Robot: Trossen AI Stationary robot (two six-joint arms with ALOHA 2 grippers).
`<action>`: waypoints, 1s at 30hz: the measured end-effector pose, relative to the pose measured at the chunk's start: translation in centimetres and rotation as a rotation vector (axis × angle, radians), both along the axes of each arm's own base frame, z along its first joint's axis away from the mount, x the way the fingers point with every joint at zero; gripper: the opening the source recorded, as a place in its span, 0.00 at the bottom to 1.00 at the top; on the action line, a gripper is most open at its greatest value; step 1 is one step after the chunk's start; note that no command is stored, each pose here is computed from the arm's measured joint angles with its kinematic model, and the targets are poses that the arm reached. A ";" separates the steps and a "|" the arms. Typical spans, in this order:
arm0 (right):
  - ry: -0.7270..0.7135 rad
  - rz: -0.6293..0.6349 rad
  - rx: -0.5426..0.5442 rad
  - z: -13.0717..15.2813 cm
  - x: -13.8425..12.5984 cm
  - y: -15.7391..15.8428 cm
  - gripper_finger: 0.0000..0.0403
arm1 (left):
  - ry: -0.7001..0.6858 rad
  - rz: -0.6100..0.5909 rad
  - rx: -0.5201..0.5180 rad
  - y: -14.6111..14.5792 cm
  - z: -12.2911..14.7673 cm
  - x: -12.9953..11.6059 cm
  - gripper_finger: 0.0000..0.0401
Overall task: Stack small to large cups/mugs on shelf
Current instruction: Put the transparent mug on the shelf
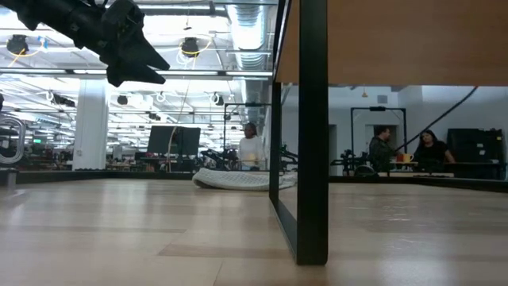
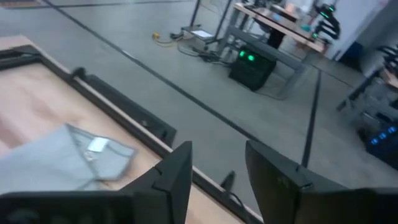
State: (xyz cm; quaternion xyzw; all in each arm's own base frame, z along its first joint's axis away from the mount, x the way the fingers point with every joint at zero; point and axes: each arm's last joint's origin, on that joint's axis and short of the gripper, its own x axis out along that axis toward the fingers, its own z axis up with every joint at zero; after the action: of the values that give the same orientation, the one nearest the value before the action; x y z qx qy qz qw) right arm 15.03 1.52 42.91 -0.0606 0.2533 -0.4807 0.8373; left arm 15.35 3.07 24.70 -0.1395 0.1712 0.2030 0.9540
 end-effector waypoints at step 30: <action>-0.299 0.262 0.088 -12.2 -7.9 -1.9 0.24 | -0.042 0.133 -0.060 0.3 0.0 -0.1 0.56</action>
State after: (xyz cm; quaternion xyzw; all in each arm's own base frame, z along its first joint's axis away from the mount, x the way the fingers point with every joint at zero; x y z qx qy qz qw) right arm 7.10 -0.38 30.75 0.0158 0.1368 -0.3597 0.9229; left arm 15.25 3.34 24.74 -0.1834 0.1476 0.2579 0.9370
